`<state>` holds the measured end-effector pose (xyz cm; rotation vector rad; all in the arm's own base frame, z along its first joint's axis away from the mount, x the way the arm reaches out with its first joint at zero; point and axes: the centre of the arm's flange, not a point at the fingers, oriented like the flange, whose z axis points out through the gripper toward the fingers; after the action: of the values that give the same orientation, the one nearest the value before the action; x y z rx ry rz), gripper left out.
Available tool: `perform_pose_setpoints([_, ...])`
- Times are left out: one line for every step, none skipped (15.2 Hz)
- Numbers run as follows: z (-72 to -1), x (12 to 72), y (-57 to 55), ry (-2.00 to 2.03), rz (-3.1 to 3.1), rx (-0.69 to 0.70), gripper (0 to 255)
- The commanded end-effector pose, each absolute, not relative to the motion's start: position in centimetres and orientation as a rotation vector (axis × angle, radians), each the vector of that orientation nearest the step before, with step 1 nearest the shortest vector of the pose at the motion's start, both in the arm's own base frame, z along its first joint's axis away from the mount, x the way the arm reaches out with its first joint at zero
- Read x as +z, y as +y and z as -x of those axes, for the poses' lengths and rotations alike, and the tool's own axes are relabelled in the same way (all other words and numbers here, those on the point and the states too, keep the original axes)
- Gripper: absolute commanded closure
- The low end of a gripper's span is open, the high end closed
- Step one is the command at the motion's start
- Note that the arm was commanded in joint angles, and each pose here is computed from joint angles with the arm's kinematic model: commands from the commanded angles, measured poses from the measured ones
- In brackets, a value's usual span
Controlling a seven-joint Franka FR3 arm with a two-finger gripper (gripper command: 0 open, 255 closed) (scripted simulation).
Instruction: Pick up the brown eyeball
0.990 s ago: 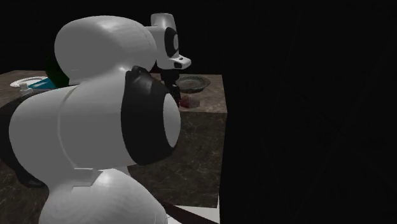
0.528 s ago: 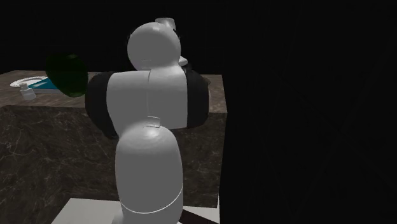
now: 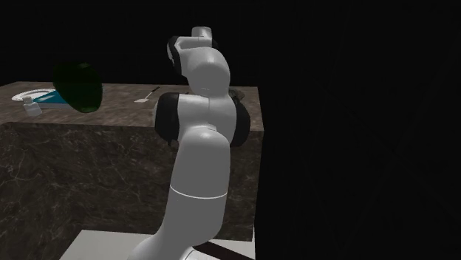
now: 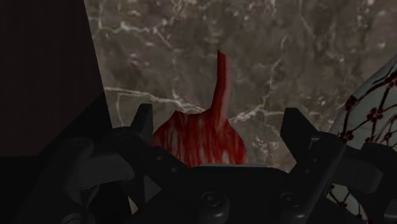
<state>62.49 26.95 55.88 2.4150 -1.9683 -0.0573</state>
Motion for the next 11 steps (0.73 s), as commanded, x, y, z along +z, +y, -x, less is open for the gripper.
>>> perform_pose_setpoints([-63.1, 54.8, 27.0, -1.993, -2.393, -0.06, 0])
perform_pose_setpoints([-63.1, 54.3, 27.0, -1.993, -2.393, -0.06, 0])
perform_pose_setpoints([-63.1, 53.7, 27.0, -1.993, -2.393, -0.06, 0])
perform_pose_setpoints([-63.1, 53.2, 27.0, -1.993, -2.393, -0.06, 0])
perform_pose_setpoints([-63.1, 52.7, 27.0, -1.993, -2.393, -0.06, 0])
perform_pose_setpoints([-63.1, 52.1, 27.0, -1.993, -2.393, -0.06, 0])
perform_pose_setpoints([-63.1, 51.8, 27.0, -1.993, -2.393, -0.06, 0])
perform_pose_setpoints([-63.1, 51.8, 27.0, -1.994, -2.393, -0.06, 0])
perform_pose_setpoints([-63.1, 51.9, 27.0, -1.993, -2.393, -0.06, 255])
perform_pose_setpoints([-63.1, 51.9, 27.0, -1.993, -2.393, -0.06, 255])
perform_pose_setpoints([-63.1, 51.8, 27.0, -1.993, -2.393, -0.06, 255])
